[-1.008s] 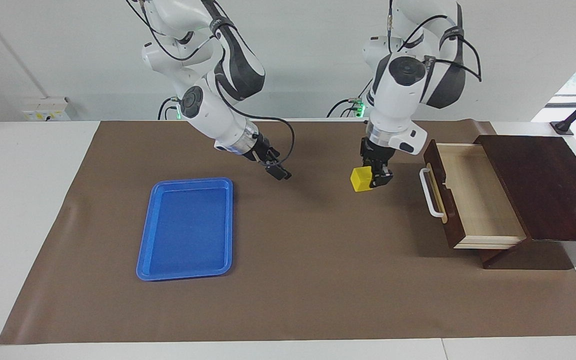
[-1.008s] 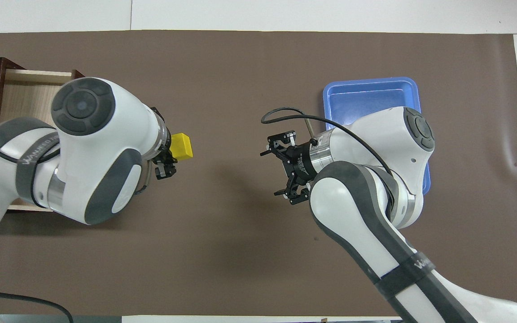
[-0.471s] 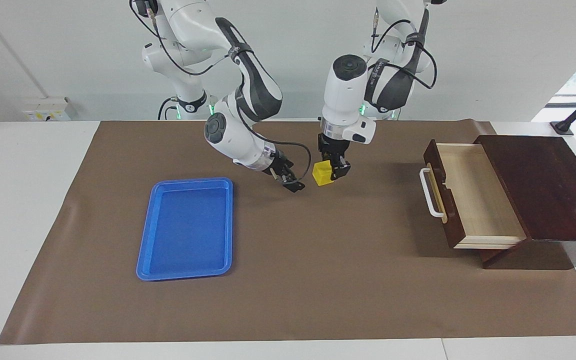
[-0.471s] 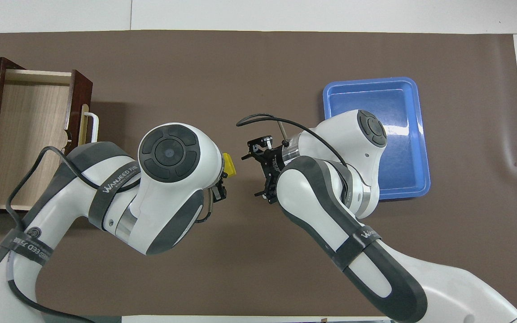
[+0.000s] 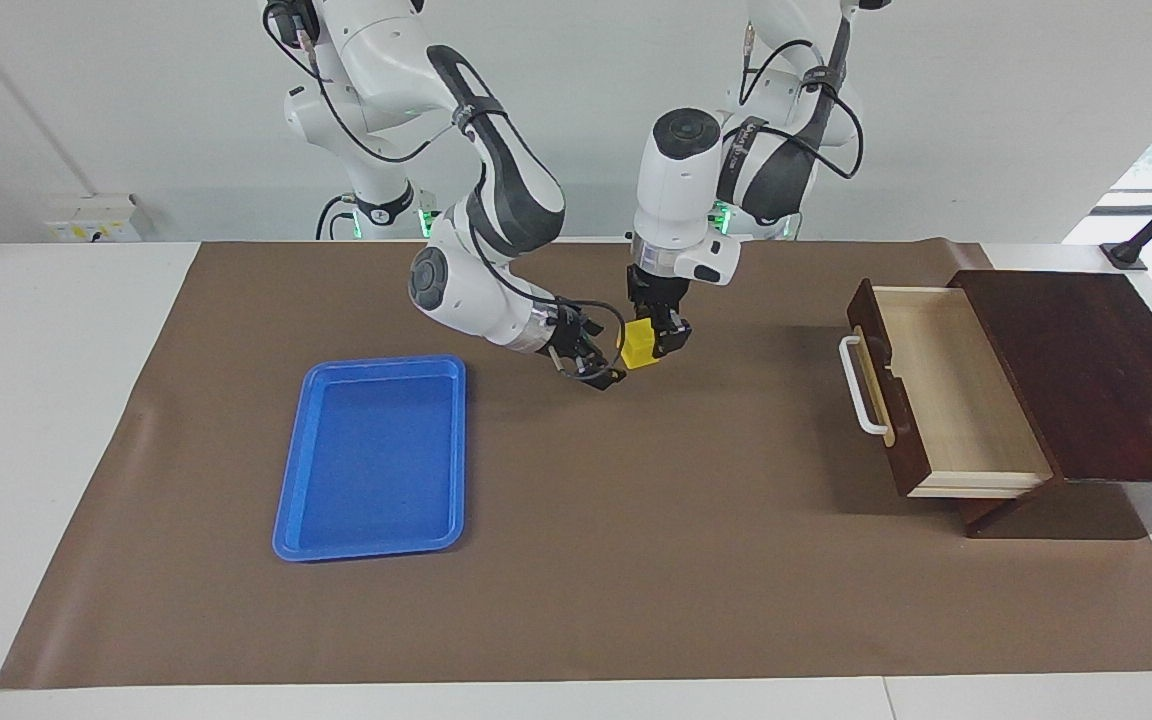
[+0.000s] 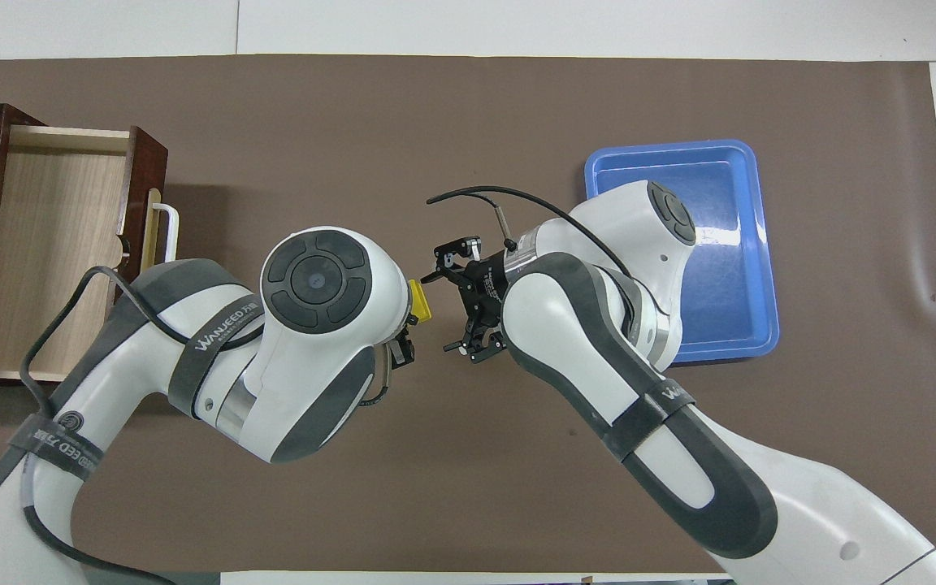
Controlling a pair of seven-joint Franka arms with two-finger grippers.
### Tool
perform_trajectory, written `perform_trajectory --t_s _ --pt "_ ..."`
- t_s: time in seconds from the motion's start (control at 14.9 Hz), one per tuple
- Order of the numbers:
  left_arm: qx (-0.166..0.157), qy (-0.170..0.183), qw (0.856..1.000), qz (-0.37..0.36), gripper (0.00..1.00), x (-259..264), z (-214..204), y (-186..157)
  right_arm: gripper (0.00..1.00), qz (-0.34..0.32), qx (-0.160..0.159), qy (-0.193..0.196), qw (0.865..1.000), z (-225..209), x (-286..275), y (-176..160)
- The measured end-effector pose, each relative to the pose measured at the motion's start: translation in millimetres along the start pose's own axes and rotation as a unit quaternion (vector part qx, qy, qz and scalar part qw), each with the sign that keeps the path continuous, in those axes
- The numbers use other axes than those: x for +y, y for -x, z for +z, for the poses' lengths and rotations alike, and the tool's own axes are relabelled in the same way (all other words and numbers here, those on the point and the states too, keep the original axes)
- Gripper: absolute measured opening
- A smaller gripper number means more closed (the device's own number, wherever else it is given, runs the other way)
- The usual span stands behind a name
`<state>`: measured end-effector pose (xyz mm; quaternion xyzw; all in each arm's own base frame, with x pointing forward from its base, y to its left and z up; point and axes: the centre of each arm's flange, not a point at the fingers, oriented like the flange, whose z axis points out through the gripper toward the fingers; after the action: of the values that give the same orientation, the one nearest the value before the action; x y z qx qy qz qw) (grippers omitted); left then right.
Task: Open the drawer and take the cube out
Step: 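Close the right gripper on the yellow cube held by the left gripper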
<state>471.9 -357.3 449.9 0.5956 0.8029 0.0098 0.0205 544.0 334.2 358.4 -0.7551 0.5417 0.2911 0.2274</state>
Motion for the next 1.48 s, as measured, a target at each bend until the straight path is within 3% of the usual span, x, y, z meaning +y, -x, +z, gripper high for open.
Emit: perform_trajectory --t_s 1.48 --pt "0.007 -0.002 1.000 0.001 0.55 -2.1 5.0 -2.4 1.00 -0.011 -0.008 -0.015 1.000 -2.4 -15.8 25.2"
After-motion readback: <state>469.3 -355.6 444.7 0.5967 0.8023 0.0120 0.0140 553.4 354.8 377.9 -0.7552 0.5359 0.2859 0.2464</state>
